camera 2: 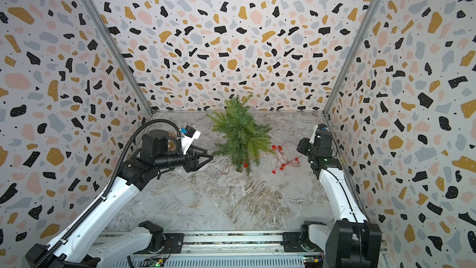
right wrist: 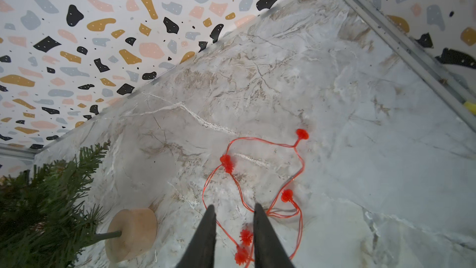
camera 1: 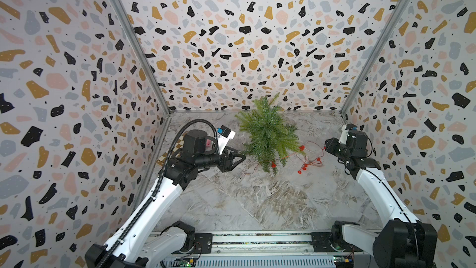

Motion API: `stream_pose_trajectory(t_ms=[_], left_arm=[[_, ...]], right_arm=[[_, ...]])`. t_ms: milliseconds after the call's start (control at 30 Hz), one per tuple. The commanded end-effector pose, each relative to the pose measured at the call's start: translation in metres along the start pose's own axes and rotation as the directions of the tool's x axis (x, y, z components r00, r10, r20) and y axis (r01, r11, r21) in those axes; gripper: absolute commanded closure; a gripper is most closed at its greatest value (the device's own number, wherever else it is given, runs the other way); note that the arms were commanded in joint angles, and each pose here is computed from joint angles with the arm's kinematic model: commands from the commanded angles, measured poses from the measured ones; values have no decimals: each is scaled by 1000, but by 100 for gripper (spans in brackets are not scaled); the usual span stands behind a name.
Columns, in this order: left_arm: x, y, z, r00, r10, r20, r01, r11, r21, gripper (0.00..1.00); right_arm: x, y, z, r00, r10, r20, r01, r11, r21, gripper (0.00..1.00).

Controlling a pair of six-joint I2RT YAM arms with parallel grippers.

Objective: Remove string lights from the small christmas tree
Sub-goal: Place the light string at the center of the board.

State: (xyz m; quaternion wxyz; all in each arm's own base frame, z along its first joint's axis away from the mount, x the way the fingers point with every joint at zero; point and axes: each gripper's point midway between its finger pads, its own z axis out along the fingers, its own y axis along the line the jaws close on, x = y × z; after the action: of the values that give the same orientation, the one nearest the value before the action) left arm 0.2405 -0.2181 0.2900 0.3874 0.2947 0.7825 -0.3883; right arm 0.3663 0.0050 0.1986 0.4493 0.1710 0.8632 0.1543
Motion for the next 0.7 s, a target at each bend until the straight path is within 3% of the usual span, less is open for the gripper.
stream_pose_trajectory(t_ms=[0, 200, 400, 667], left_arm=[[3, -6, -1, 1000, 6, -1, -6, 1000, 30, 44], [5, -32, -7, 999, 36, -12, -34, 988, 148, 44], [13, -37, -8, 999, 25, -34, -19, 987, 158, 44], [22, -56, -11, 996, 83, -42, -70, 965, 253, 45]], right_arm=[[0, 9, -5, 1000, 2, 9, -1, 998, -59, 70], [15, 42, -36, 996, -81, 26, 84, 973, -213, 48], [47, 55, -74, 989, -148, -11, 142, 963, -230, 42], [123, 79, -88, 965, -253, -74, 202, 888, -413, 41]])
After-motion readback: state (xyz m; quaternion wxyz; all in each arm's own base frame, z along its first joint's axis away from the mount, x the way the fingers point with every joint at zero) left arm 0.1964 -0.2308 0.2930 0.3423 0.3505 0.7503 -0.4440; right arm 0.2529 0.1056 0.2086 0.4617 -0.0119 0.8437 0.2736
